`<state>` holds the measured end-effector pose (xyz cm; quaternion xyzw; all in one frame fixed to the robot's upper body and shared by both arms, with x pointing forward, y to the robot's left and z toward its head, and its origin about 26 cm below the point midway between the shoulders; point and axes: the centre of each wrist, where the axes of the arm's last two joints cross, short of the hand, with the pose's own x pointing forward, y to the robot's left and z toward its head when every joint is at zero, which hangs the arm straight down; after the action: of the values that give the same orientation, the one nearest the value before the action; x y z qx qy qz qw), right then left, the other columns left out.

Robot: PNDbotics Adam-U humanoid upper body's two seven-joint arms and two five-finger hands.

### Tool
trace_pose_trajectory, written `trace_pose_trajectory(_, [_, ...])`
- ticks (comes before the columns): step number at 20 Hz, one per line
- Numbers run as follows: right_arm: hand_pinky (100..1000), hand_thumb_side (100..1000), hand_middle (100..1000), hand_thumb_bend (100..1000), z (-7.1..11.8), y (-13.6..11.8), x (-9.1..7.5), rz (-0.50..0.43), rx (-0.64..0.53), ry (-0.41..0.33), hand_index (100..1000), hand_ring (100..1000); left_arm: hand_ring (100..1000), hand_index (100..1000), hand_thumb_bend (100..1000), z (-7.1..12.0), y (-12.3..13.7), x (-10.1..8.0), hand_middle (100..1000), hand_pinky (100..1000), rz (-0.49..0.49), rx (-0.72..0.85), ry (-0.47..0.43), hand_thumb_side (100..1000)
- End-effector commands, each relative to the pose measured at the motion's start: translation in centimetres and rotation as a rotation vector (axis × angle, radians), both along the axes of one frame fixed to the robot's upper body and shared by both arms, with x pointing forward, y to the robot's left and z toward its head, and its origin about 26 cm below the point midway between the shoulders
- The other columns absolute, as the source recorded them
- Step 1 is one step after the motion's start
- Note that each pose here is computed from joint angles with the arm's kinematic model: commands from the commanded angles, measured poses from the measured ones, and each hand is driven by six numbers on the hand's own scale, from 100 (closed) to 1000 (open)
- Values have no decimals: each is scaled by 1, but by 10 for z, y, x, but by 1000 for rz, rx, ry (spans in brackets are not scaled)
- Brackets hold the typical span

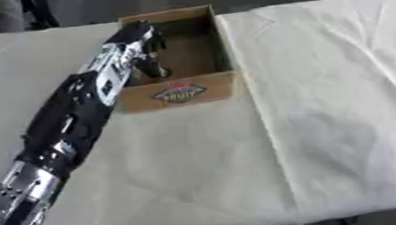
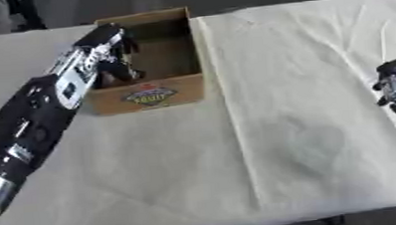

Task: Pick up objects on the table and place them in the box.

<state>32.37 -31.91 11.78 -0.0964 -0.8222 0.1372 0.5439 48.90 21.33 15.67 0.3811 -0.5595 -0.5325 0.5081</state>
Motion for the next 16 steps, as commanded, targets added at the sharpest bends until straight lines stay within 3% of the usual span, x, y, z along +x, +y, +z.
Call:
trace_pose_trajectory(1, [382, 374, 600, 100, 9, -2, 0, 2, -5, -28, 596, 533, 535, 695, 601, 18, 3, 1, 553, 549, -16, -6, -65, 100])
trace_pose_trajectory(6, [382, 372, 600, 100, 9, -3, -1, -4, -4, -27, 596, 533, 549, 703, 651, 37, 6, -4, 565, 555, -50, -47, -141, 100])
trace_pose_trajectory(8, [382, 372, 600, 100, 9, -4, -1, -9, -4, -27, 596, 533, 557, 708, 688, 48, 9, -8, 571, 561, -58, -71, -192, 133])
trace_pose_trajectory(9, [383, 371, 600, 100, 8, -5, -1, -12, -3, -27, 596, 533, 566, 713, 720, 55, 13, -10, 576, 565, -61, -87, -225, 206])
trace_pose_trajectory(13, [383, 370, 600, 100, 8, -7, -2, -24, 0, -28, 596, 533, 571, 714, 721, 78, 32, -23, 580, 562, -74, -156, -364, 268])
trace_pose_trajectory(16, [383, 370, 600, 100, 8, -8, -3, -32, 3, -30, 596, 533, 555, 703, 700, 81, 48, -35, 564, 546, -81, -209, -443, 268])
